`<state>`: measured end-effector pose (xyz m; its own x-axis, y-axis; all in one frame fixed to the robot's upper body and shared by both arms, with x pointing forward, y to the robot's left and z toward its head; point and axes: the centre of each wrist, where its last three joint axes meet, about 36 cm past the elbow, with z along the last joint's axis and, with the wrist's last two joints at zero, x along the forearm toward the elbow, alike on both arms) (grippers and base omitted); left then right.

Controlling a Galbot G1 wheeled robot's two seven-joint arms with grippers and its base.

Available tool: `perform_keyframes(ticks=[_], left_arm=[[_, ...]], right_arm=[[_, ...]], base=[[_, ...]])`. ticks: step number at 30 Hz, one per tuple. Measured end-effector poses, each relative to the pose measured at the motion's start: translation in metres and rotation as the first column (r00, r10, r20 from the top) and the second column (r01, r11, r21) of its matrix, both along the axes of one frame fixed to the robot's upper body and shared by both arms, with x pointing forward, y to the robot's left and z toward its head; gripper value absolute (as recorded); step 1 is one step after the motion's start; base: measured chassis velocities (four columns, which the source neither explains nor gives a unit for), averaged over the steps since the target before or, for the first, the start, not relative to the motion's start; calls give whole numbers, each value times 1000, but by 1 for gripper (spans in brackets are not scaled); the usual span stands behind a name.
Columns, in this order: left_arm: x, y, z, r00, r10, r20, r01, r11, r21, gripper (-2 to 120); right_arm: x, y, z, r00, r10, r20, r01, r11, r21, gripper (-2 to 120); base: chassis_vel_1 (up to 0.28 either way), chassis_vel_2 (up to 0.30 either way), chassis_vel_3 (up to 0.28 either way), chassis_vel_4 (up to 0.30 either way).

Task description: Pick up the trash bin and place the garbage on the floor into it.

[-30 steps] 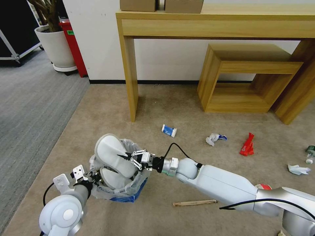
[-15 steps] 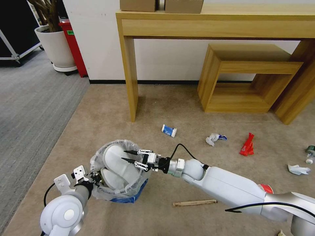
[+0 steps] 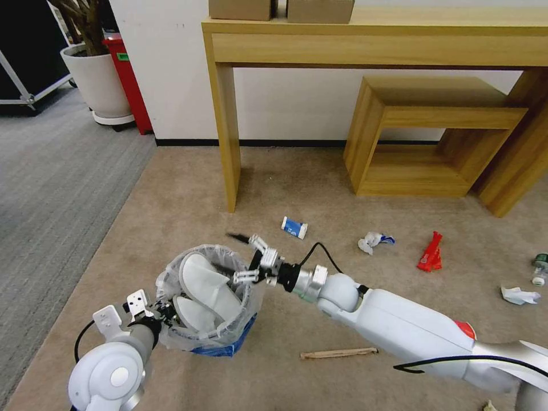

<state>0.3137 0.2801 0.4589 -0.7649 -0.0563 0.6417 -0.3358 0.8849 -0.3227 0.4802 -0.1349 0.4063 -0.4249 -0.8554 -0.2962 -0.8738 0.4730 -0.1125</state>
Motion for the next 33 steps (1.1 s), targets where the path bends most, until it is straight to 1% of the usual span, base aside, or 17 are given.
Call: perform_keyframes(ticks=[3,4,5,7,8,11,12,15,16,19,21,24,25,27,29,32,33], left_arm=[[0,2,0,1000,-1,-1,1,1000,7,0],[0,2,0,1000,-1,-1,1,1000,7,0],[-1,2,0,1000,-2,-3,2,1000,9,0],[-1,2,0,1000,-7,-8,7,1000,17,0],[-1,2,0,1000,-7,-8,7,1000,17,0],[-2,2,0,1000,-11,-9,11,1000,20,0],[-2,2,0,1000,-11,-9,11,1000,20,0],[-3,2,-1,1000,-12,-12,12,1000,21,0],[-3,2,-1,1000,-12,-12,12,1000,21,0],[-3,0,-1,1000,-9,-10,9,1000,19,0],[-3,0,-2,1000,-9,-9,9,1000,18,0],[-3,0,-1,1000,-8,-5,8,1000,14,0],[-3,0,-1,1000,-8,-5,8,1000,14,0],[-3,-1,-1,1000,-6,-3,6,1000,10,0],[-3,-1,-1,1000,-6,-3,6,1000,10,0],[-3,-3,-2,1000,-8,0,8,1000,7,0],[-3,-3,-2,1000,-8,0,8,1000,7,0]], right_arm=[[-9,-12,31,989,-112,-100,119,991,67,100],[-9,-12,31,989,-112,-100,119,991,67,100],[-11,-22,41,979,-160,-126,171,982,78,100],[-15,-62,68,926,-314,-209,336,938,81,100],[-15,-62,68,926,-314,-209,336,938,81,100],[-28,-84,77,859,-416,-298,453,889,66,100],[-28,-84,77,859,-416,-298,453,889,66,100],[-38,-102,83,787,-498,-363,539,842,12,100],[-38,-102,83,787,-498,-363,539,842,12,100],[-41,-128,80,749,-565,-345,577,813,-79,100],[-42,-134,78,748,-574,-334,577,811,-102,100],[-52,-166,66,760,-588,-276,546,809,-218,100],[-52,-166,66,760,-588,-276,546,809,-218,100],[-63,-180,52,772,-586,-246,518,805,-289,100],[-64,-182,51,774,-585,-243,516,805,-294,100],[-78,-207,29,837,-529,-141,442,804,-397,100],[-78,-207,29,837,-529,-141,442,804,-397,100]], base=[[0,0,0,0],[0,0,0,0],[0,0,0,0],[0,0,0,0],[0,0,0,0],[0,0,0,0],[0,0,0,0],[0,0,0,0],[0,0,0,0],[0,0,0,0],[0,0,0,0],[0,0,0,0],[0,0,0,0],[0,0,0,0],[0,0,0,0],[0,0,0,0],[0,0,0,0]])
